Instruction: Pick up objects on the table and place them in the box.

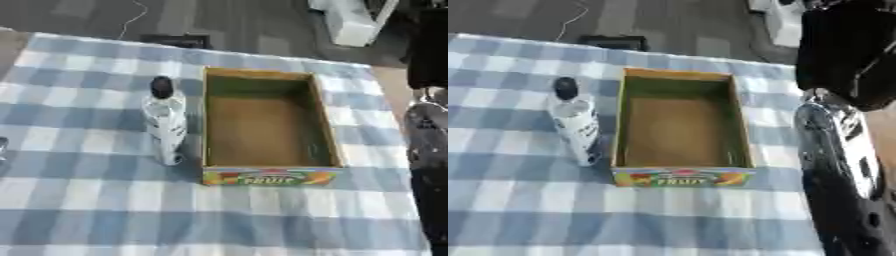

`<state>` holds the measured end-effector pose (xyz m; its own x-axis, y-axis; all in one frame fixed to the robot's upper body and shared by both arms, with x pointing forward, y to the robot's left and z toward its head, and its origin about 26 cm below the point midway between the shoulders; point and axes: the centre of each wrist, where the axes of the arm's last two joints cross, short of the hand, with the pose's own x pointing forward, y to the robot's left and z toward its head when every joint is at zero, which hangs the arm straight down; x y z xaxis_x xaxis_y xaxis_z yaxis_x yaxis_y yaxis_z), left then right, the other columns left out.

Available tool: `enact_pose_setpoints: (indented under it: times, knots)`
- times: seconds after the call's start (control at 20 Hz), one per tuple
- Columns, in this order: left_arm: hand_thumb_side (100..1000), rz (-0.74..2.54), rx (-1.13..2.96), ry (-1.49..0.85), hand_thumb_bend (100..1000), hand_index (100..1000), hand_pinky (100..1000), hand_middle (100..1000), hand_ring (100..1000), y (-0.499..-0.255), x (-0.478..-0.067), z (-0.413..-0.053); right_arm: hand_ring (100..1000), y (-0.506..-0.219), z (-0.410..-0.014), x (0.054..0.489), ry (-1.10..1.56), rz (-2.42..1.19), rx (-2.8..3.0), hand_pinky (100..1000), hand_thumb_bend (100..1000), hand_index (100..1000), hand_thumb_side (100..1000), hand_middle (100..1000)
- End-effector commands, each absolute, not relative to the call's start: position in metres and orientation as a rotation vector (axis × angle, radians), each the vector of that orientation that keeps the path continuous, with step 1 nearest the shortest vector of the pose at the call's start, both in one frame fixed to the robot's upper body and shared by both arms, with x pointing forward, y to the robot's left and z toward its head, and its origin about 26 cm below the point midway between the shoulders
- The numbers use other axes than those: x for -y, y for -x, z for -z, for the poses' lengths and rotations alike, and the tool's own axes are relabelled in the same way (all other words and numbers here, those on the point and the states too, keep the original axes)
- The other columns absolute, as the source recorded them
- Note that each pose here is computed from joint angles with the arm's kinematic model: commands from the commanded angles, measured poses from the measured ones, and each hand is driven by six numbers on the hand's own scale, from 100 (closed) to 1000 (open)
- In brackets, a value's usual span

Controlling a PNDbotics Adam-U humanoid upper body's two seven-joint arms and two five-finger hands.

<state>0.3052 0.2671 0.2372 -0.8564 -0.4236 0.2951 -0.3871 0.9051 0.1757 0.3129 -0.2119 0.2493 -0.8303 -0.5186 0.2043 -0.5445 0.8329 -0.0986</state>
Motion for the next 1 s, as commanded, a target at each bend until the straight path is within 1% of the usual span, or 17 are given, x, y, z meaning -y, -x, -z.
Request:
enact_pose_setpoints:
  times: [0.05, 0.45, 0.5, 0.55, 0.6, 0.65, 0.7, 0.75, 0.8, 0.85, 0.95, 1.0]
  knots:
    - [990, 0.196, 2.767, -0.63, 210, 911, 648, 801, 649, -0.3021, -0.2693, -0.2469, 430, -0.3106, -0.2565, 0.2123, -0.84, -0.25, 2.867, 401, 100, 657, 792, 517]
    - [995, 0.202, 2.757, -0.636, 209, 917, 649, 805, 647, -0.302, -0.2695, -0.2465, 430, -0.3106, -0.2563, 0.2124, -0.84, -0.25, 2.866, 401, 100, 657, 792, 517]
    - [987, 0.213, 2.747, -0.64, 219, 926, 651, 809, 647, -0.3019, -0.2697, -0.2462, 430, -0.3106, -0.2562, 0.2125, -0.84, -0.249, 2.865, 401, 100, 657, 792, 517]
    - [957, 0.229, 2.732, -0.646, 249, 937, 651, 810, 646, -0.3018, -0.2698, -0.2457, 431, -0.3106, -0.2561, 0.2126, -0.839, -0.248, 2.865, 401, 100, 657, 792, 517]
    - [978, 0.253, 2.706, -0.653, 229, 930, 651, 809, 647, -0.3017, -0.2702, -0.2453, 430, -0.3106, -0.2559, 0.2128, -0.837, -0.247, 2.863, 401, 100, 657, 792, 517]
    - [945, 0.277, 2.681, -0.658, 252, 958, 639, 821, 630, -0.3015, -0.2708, -0.2448, 431, -0.3106, -0.2558, 0.213, -0.835, -0.247, 2.863, 401, 100, 658, 792, 517]
    - [945, 0.325, 2.636, -0.665, 252, 958, 639, 821, 630, -0.301, -0.2719, -0.2431, 431, -0.3106, -0.2556, 0.2133, -0.833, -0.247, 2.861, 401, 100, 658, 792, 517]
    - [926, 0.369, 2.601, -0.673, 251, 967, 641, 834, 637, -0.3006, -0.2732, -0.2427, 431, -0.3106, -0.2555, 0.2136, -0.831, -0.246, 2.86, 401, 100, 658, 792, 518]
    - [1000, 0.415, 2.569, -0.683, 277, 966, 640, 831, 635, -0.3003, -0.2747, -0.2425, 431, -0.3106, -0.2553, 0.2139, -0.829, -0.247, 2.859, 401, 100, 658, 801, 518]
    - [903, 0.446, 2.547, -0.689, 277, 974, 646, 843, 643, -0.3, -0.276, -0.2427, 431, -0.3106, -0.2552, 0.214, -0.828, -0.247, 2.858, 401, 100, 658, 793, 518]
    - [876, 0.518, 2.502, -0.7, 276, 984, 652, 853, 649, -0.2994, -0.2779, -0.2425, 431, -0.3106, -0.2551, 0.2141, -0.827, -0.249, 2.857, 401, 100, 658, 793, 518]
    - [842, 0.552, 2.482, -0.703, 284, 990, 655, 858, 652, -0.2992, -0.2786, -0.2426, 431, -0.3106, -0.2552, 0.2141, -0.827, -0.249, 2.857, 401, 100, 658, 792, 518]
